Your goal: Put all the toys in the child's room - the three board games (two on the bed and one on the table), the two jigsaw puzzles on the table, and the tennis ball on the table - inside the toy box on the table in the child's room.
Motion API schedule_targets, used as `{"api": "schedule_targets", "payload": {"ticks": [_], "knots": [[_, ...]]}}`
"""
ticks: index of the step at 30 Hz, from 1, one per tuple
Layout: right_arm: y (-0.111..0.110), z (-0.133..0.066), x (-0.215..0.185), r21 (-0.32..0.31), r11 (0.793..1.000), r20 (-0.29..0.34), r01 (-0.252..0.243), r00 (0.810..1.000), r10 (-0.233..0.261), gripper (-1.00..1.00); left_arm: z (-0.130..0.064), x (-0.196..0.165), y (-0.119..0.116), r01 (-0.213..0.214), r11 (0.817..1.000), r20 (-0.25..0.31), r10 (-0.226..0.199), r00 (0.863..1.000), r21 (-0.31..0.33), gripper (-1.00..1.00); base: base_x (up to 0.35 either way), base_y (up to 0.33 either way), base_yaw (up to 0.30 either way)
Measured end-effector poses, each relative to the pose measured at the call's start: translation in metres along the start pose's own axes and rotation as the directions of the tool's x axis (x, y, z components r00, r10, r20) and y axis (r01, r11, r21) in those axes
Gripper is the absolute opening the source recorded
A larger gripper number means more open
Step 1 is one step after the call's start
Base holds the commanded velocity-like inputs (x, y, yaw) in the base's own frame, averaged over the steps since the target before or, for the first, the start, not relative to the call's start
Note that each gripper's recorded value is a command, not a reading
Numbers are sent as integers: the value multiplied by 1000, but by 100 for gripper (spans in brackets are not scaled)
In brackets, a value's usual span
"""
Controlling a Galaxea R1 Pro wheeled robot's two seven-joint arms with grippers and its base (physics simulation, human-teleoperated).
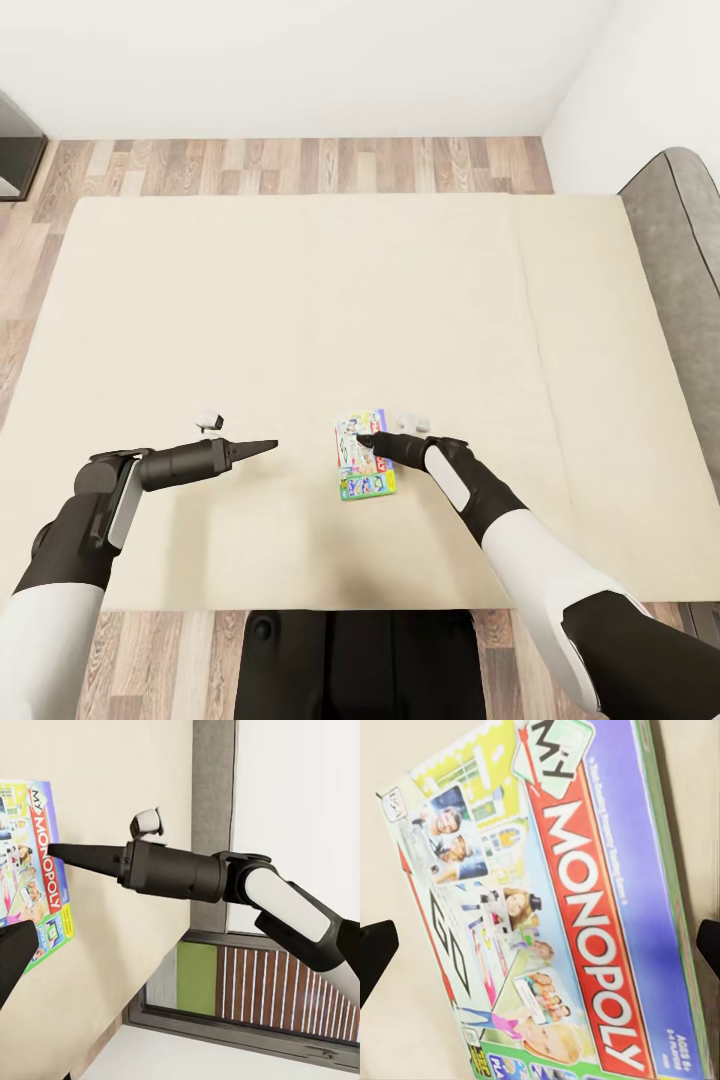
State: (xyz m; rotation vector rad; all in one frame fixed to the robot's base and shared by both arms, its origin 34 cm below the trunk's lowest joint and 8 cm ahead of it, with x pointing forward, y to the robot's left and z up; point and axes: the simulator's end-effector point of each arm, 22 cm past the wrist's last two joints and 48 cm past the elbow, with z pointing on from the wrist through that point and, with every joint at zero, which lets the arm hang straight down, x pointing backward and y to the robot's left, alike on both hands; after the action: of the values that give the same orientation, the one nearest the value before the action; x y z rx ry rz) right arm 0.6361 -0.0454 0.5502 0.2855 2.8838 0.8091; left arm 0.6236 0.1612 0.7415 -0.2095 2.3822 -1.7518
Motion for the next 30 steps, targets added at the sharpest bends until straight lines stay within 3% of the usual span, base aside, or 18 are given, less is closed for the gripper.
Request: {"api": "schedule_targets", "payload": {"ticks": [10, 30], "knots": [[-6, 0, 2, 32, 998, -8, 61, 998, -60, 100, 0, 0, 0, 0, 1000, 0, 0, 1000, 0, 100, 0, 0, 0], [-7, 0, 2, 36, 997, -8, 66, 998, -66, 100, 0, 0, 0, 1, 1000, 0, -1, 1000, 0, 100, 0, 22, 0]]}}
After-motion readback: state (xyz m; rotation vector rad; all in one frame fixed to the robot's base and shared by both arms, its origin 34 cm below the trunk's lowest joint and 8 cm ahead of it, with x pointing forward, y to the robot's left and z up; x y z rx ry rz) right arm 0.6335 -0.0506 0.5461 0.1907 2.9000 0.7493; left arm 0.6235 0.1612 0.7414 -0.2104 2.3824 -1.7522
